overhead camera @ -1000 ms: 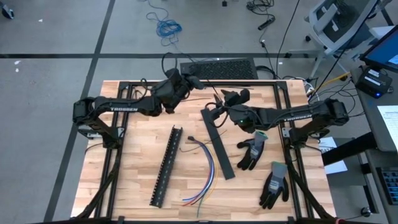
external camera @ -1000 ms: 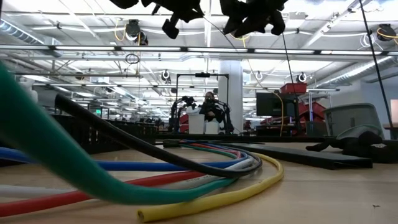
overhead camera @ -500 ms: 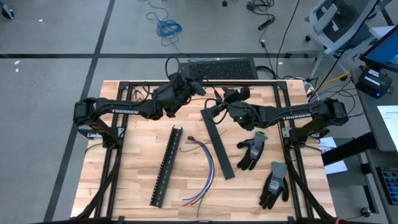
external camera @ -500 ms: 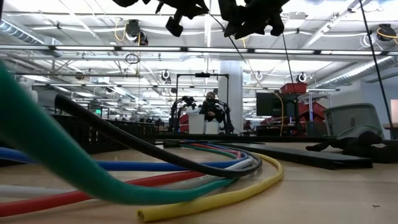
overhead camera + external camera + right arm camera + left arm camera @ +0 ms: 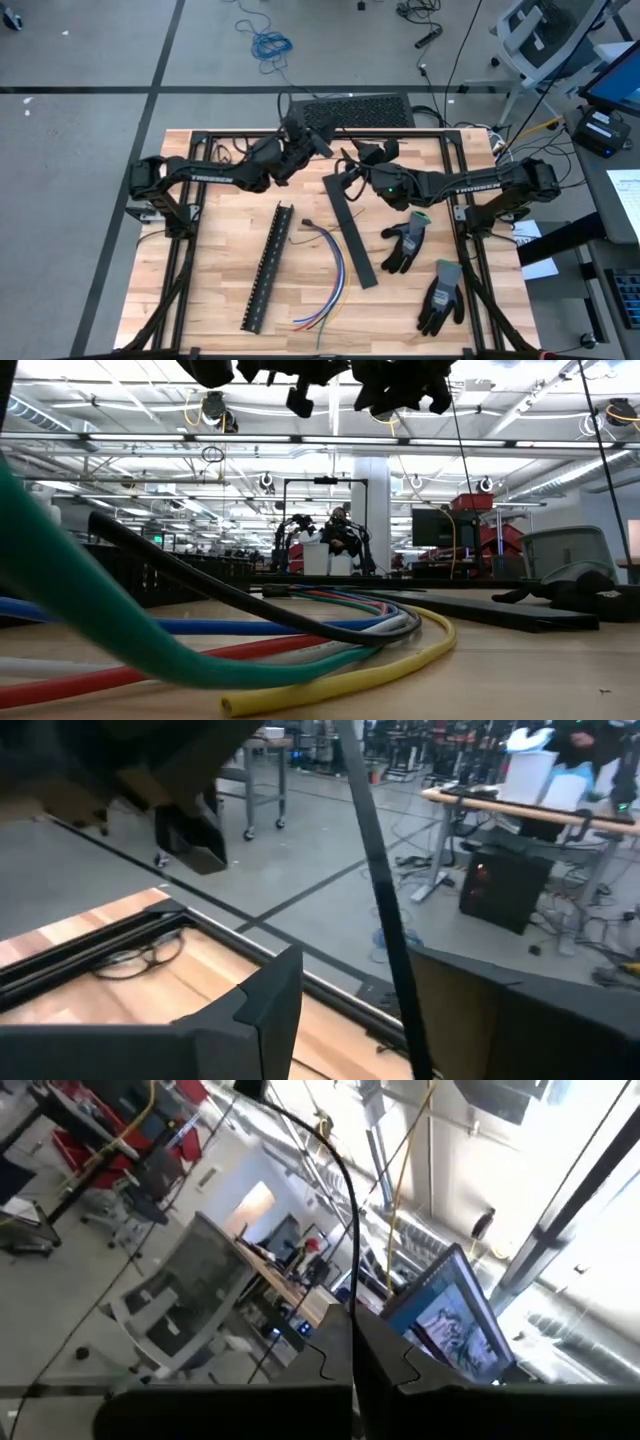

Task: Ziptie cables
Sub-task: Wrap the black zip tie on the cables

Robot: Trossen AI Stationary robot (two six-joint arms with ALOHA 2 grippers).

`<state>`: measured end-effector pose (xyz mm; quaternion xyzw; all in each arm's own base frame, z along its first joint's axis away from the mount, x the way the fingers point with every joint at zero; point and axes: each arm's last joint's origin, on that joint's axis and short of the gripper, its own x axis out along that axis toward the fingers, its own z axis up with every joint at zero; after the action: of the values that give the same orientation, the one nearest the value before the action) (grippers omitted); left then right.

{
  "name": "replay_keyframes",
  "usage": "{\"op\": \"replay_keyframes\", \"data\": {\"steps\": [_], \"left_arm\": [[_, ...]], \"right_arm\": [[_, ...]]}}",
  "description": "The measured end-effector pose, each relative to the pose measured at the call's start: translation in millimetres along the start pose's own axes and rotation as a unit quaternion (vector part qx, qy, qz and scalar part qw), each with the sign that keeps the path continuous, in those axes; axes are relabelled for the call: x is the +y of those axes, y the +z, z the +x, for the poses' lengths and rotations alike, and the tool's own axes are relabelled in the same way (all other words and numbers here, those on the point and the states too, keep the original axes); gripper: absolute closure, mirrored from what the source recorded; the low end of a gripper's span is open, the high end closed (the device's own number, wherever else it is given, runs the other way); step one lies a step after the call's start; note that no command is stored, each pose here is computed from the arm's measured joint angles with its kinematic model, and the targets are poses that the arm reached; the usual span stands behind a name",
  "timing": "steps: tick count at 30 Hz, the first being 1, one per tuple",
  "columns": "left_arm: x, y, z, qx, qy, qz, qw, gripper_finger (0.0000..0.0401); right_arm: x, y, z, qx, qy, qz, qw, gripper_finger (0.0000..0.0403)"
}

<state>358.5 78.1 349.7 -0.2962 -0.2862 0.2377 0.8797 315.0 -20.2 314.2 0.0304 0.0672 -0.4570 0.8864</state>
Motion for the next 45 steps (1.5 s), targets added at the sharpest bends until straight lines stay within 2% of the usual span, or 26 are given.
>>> {"op": "replay_keyframes", "data": {"steps": [6, 10, 16, 23, 31, 35, 40, 45], "left_arm": [[1.5, 1.4, -0.1, -0.019, 0.031, 0.081, 0.996, 0.0401], [2.1, 1.5, -0.1, -0.021, 0.039, 0.089, 0.995, 0.0401], [0.3, -2.6, -2.6, -0.015, 0.062, 0.145, 0.987, 0.0401], [-14.4, 2.4, -0.3, -0.023, 0.049, 0.156, 0.986, 0.0401], [-15.0, 0.6, 0.3, -0.007, 0.04, 0.162, 0.986, 0.0401], [-15.1, -0.1, 0.2, -0.004, 0.039, 0.15, 0.988, 0.0401], [-15.1, -1.1, 0.1, 0.002, 0.034, 0.151, 0.988, 0.0401], [-16.2, -1.7, -0.5, 0.003, 0.031, 0.15, 0.988, 0.0401]], "right_arm": [[4.3, 11.4, -9.0, -0.013, 0.006, -0.002, 1.0, 0.0239], [7.3, 20.9, -15.1, -0.023, -0.013, -0.044, 0.999, 0.0239], [6.7, 28.1, -15.7, -0.03, -0.028, -0.064, 0.997, 0.024], [7.4, 19.9, -9.4, -0.011, -0.029, -0.07, 0.997, 0.0268], [7.6, 18.7, -7.3, -0.01, -0.031, -0.065, 0.997, 0.0292], [7.6, 18.7, -7.3, -0.01, -0.031, -0.064, 0.997, 0.0325], [7.7, 18.7, -7.4, -0.01, -0.031, -0.067, 0.997, 0.0392], [7.6, 18.6, -7.4, -0.01, -0.031, -0.065, 0.997, 0.04]]}}
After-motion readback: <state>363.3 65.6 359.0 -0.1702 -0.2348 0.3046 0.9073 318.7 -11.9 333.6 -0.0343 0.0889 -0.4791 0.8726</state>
